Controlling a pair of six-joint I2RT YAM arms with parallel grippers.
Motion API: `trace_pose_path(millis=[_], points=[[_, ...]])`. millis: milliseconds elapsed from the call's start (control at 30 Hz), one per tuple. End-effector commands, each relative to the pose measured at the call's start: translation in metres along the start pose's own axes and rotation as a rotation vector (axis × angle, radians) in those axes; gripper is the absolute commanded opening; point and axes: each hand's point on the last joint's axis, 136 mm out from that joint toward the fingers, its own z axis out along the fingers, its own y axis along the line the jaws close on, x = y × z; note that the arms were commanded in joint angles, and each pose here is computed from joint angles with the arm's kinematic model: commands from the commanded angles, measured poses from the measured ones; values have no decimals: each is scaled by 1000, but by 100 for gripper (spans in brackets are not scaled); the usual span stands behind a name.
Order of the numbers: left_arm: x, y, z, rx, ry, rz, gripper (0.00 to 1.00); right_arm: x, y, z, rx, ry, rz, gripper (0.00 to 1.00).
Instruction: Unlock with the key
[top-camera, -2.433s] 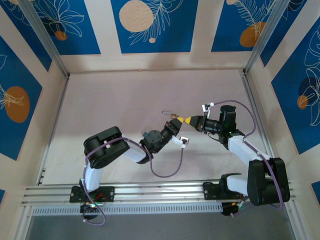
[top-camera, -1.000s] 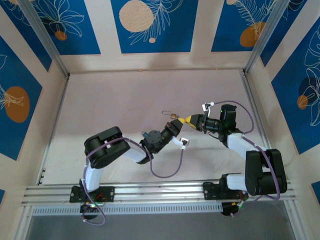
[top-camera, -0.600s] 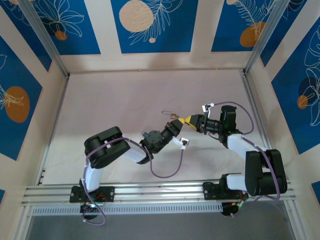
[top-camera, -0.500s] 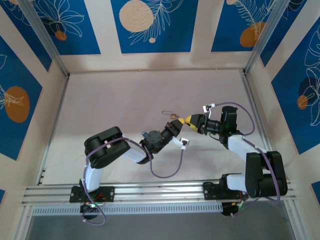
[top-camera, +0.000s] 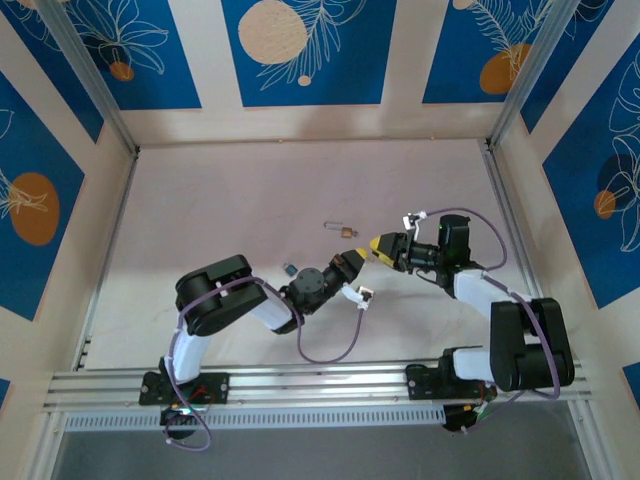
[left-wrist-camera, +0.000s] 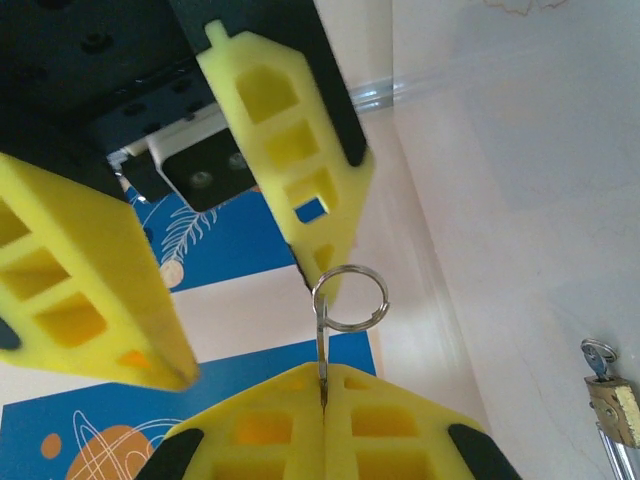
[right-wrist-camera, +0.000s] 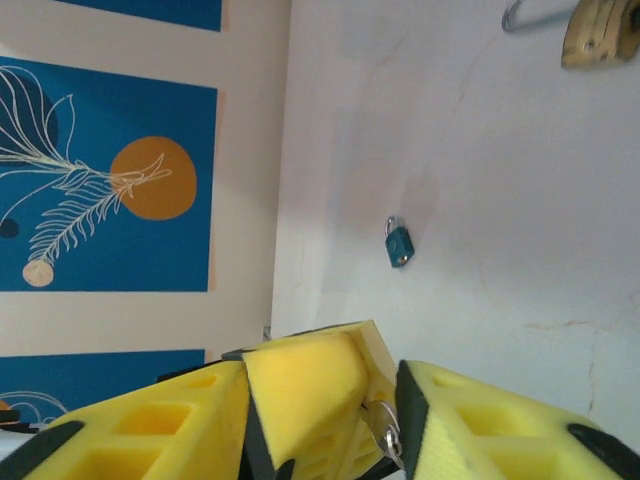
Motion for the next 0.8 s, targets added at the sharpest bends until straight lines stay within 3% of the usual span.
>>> trace_pose_path(millis=[0,333,767], points=[[-5,12,2,-36,-11,-3,0,4,3,6,-28,43,-20,42],[-3,14,0,-39,-7,-2,0,9,8,6,-54,64,-30,29],[3,17,1,-43,12,1,0,14,5,2,-44,58,-19,19]])
